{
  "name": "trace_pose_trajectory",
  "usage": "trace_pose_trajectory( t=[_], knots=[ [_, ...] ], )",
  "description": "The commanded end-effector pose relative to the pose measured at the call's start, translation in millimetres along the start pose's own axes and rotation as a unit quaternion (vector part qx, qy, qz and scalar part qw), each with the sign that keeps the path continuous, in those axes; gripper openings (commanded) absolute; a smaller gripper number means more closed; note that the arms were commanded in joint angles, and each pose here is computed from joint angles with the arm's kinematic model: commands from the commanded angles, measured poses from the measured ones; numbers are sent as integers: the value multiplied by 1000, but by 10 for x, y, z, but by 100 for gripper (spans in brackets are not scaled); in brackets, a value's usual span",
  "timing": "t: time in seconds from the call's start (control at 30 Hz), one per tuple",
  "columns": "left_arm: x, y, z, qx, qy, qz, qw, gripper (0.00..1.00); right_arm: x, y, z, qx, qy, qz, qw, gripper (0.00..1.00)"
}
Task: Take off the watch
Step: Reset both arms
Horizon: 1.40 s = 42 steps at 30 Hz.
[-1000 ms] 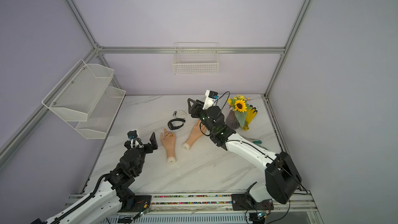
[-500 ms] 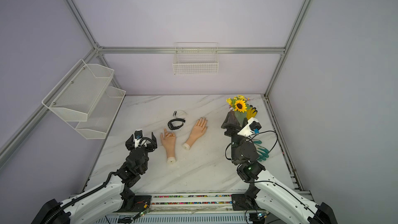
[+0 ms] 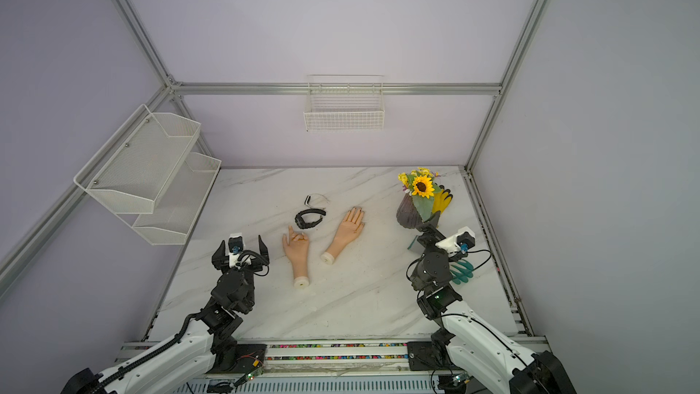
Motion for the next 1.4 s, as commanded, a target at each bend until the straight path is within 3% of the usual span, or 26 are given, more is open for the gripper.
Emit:
trace_pose_trajectory(
  t=[0.0,0.27,0.43,0.47,0.63,0.87,1.0,1.13,1.37],
  knots=[
    [-21,51,59,-5,22,-17,1000,100,-82,50,-165,-1,21,-56,998,97],
    [-299,-101,56,-38,54,8,998,100,-456,-45,-83,59,104,-120,986,98],
    [-540,-214,87,-21,40,33,998,100,-581,-188,5,107,144,-165,970,97],
    [-589,-227,105,-14,37,39,998,100,-583,-260,46,122,168,-157,965,97],
    [-815,-293,266,23,35,56,998,100,-724,-344,76,123,162,-133,970,97],
    [-1222,-359,246,55,-31,104,993,100,-853,-399,126,130,153,-113,973,97],
    [-1405,-653,283,63,-48,102,992,100,-853,-394,127,130,153,-114,973,97],
    [-1432,-662,253,51,-51,143,987,100,-852,-397,127,131,153,-114,973,97],
    [-1411,-659,251,53,-56,122,990,100,-853,-394,127,130,153,-114,973,97]
  ],
)
Point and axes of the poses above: each gripper's point midway between its finger pads, its own x axis back along the fingers, its own z axis along the line the jaws close on, y = z × x, the point moved 6 cm from there along x, back along the fingers, and after that the axes turned 10 degrees about x, right-handed, at the moved point
